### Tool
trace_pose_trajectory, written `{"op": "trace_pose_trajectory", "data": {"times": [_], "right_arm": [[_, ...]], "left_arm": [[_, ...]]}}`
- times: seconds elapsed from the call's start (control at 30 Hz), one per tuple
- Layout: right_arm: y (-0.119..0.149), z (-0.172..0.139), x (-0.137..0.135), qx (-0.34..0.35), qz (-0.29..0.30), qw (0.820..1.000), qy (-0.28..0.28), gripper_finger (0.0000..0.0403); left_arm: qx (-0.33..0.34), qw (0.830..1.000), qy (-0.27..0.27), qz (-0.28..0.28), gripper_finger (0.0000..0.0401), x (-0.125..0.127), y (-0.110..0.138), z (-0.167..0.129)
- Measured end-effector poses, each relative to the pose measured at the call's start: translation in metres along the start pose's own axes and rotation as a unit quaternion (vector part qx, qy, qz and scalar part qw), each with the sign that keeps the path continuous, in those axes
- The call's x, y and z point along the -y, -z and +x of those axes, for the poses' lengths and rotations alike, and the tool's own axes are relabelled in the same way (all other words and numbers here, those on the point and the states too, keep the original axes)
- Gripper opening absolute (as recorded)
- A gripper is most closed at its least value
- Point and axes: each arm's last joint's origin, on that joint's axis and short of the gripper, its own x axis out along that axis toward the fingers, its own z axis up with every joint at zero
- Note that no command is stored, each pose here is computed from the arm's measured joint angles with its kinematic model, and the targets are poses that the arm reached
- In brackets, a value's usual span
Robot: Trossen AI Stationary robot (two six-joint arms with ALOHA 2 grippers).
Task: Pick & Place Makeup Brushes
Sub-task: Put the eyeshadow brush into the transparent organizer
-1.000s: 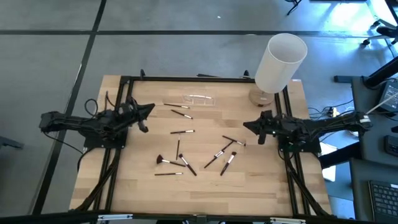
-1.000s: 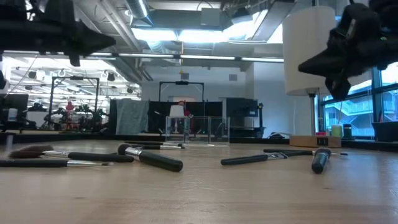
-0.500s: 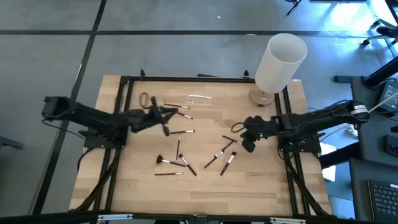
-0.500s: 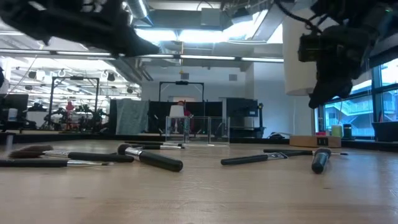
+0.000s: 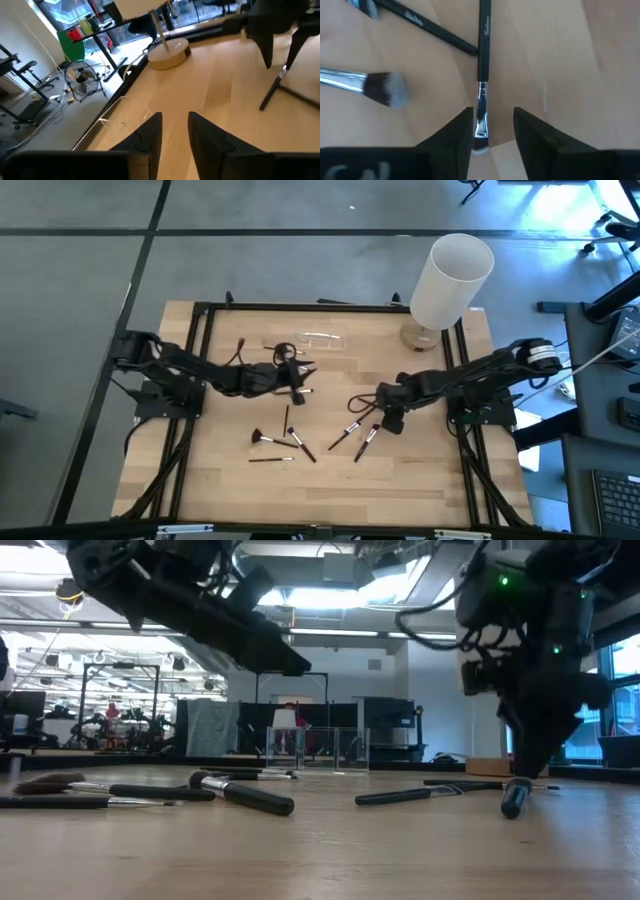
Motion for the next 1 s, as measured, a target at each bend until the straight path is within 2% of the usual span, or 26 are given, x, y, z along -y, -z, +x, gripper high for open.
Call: {"op": "trace_pose_trajectory", "data": {"times": [0.27, 0.37, 0.53, 0.7, 0.83, 1.0], "right_arm": [[0.0, 0.013, -0.002, -0.025, -0.021, 0.999, 0.01, 0.0142], [0.0, 0.018, -0.002, -0.032, -0.023, 0.999, 0.014, 0.012], [0.0, 0.019, -0.003, -0.034, -0.012, 0.999, 0.009, 0.006], [0.0, 0.019, -0.001, -0.041, 0.026, 0.999, -0.003, 0.0014], [-0.005, 0.018, 0.008, -0.051, 0.085, 0.994, -0.036, 0.0018], [-0.015, 0.009, 0.026, -0.044, 0.148, 0.982, -0.108, 0.0044]], "left_arm": [[-0.003, 1.0, 0.016, -0.006, 0.0087, -0.002, 0.003, 0.008], [0.0, 0.999, 0.029, -0.013, 0.0083, -0.004, 0.003, 0.009], [0.0, 0.999, 0.033, -0.014, 0.0079, -0.005, 0.004, 0.01], [0.002, 0.999, 0.037, -0.014, 0.0079, -0.005, 0.003, 0.01], [0.008, 0.998, 0.056, -0.009, 0.008, -0.004, 0.003, 0.01], [0.017, 0.996, 0.076, 0.041, 0.0088, 0.0, 0.006, 0.013]]}}
